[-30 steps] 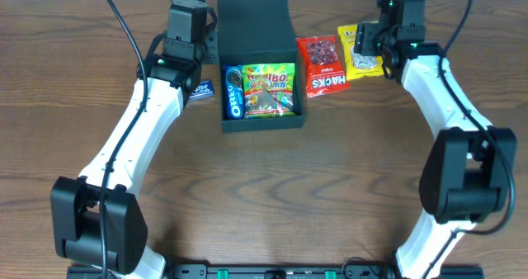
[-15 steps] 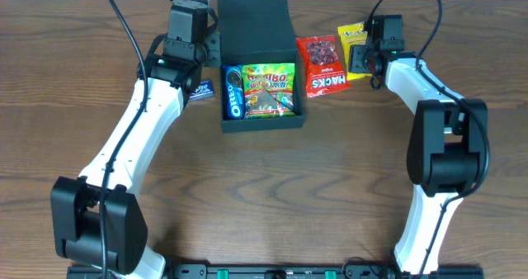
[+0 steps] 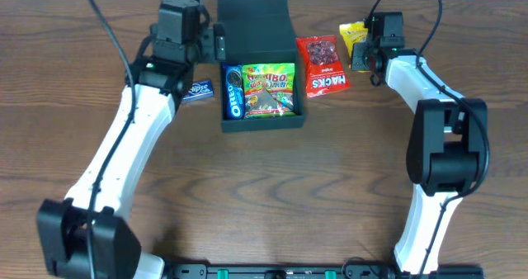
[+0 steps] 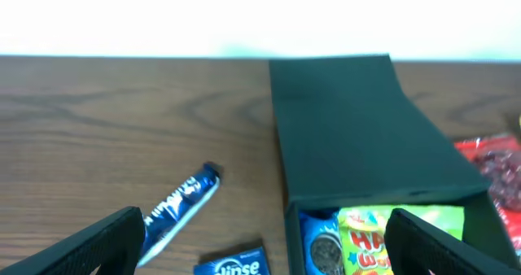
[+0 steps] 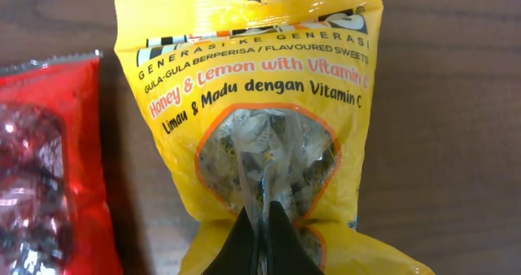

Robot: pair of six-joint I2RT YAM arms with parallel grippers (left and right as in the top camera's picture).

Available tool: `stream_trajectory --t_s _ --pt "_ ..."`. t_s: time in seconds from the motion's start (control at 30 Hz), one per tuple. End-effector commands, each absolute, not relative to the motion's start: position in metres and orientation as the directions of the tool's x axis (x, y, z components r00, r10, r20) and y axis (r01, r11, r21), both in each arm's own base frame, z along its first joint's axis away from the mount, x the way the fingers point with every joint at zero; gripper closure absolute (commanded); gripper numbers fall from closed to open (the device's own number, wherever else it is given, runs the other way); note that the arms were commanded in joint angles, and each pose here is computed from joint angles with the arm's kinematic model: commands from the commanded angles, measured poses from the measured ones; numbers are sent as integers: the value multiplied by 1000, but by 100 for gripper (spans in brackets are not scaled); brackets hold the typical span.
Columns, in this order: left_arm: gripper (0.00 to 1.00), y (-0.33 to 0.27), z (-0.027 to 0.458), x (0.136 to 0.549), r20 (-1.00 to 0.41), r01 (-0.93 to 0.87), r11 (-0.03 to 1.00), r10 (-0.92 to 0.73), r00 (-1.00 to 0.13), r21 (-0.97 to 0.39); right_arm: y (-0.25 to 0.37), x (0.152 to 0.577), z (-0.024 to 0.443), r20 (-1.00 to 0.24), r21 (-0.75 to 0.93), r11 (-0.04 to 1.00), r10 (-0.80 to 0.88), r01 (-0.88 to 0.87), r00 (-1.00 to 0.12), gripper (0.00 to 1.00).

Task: Pack container
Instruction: 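Grasp yellow Hacks bag with right gripper and lift it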

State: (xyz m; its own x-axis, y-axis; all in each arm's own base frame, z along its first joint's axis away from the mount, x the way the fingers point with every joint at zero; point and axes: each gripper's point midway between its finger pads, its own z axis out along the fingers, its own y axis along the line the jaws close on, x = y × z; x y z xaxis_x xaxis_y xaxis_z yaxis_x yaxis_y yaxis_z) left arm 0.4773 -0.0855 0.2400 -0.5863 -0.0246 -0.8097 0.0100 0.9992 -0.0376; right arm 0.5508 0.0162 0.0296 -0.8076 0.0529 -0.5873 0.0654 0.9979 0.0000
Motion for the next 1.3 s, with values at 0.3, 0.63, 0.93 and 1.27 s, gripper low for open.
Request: stream_trajectory --t_s 0.3,0.63,0.93,1.27 --pt "5 10 271 471 -838 -175 984 -126 -530 -37 69 541 187 -783 -34 996 -81 -88 -616 99" --pt "5 57 271 467 -838 -273 961 -179 -516 -38 217 494 212 -821 -47 785 -383 -617 -425 99" --pt "5 62 270 468 -832 -251 965 -200 -518 -76 259 443 179 -750 -166 395 -646 -904 -145 99" --pt "5 62 268 466 -826 -251 965 -201 -527 -75 265 445 105 -682 -166 245 -728 -955 -68 99"
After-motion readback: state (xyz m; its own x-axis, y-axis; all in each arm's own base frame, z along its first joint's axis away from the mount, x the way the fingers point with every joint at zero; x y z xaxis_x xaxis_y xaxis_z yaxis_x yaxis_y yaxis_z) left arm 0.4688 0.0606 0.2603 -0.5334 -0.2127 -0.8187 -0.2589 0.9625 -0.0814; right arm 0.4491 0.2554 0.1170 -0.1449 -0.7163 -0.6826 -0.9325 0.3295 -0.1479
